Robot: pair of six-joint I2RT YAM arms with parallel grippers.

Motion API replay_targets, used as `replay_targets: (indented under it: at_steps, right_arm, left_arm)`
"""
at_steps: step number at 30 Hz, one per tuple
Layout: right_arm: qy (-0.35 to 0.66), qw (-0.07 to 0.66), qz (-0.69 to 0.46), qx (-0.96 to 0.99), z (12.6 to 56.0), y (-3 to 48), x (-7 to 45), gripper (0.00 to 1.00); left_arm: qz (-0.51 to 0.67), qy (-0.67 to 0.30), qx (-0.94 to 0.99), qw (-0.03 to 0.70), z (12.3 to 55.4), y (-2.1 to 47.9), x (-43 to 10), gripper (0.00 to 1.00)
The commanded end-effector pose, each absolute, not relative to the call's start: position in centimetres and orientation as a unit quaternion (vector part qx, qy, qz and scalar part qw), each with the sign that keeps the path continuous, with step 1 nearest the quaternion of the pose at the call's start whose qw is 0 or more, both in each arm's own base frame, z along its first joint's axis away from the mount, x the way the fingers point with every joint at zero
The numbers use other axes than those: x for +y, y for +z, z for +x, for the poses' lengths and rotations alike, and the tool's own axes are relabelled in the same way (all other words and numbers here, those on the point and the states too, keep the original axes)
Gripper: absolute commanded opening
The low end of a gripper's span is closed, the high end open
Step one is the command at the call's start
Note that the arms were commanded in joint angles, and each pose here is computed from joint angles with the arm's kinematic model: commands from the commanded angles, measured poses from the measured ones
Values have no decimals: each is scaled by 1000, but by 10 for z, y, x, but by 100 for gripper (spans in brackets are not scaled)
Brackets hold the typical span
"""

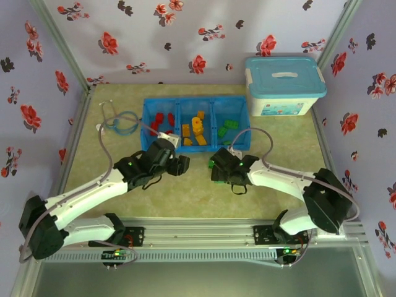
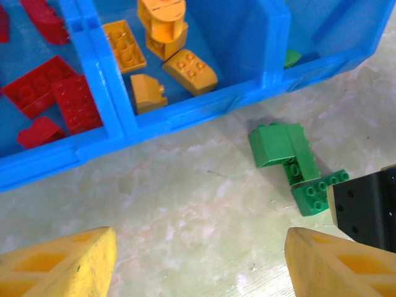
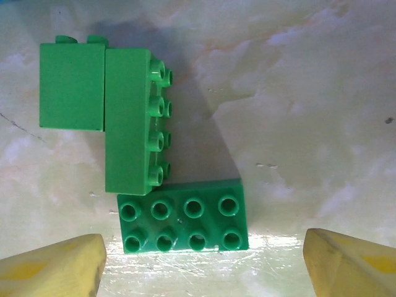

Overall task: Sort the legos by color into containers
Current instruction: Pick up the lego from the center of the table.

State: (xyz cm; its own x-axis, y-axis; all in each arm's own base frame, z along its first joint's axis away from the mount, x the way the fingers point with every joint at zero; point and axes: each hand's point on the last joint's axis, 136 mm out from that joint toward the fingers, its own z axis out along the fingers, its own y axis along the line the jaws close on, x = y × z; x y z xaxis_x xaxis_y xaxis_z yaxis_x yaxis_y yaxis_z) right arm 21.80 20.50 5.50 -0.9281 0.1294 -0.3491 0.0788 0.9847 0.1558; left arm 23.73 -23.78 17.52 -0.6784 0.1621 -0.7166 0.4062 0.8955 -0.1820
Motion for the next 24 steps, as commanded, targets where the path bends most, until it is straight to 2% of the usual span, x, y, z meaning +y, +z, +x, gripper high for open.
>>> replay_targets:
  at_steps: [1, 18, 20, 24]
  right_arm:
    - [53, 170, 30, 984, 217, 55, 209, 85]
    - [-9, 124, 10, 992, 220, 22, 214, 82]
    - [-12, 121, 9, 993, 220, 19, 214, 80]
    - [-9, 120, 7, 993, 220, 17, 216, 70]
  left_arm:
    - [128, -155, 904, 378, 236, 173, -222, 72]
    - [114, -145, 907, 377, 229, 161, -206, 72]
    - [113, -145, 908, 376, 228, 160, -206, 72]
    - [113, -145, 908, 376, 228, 159, -206, 72]
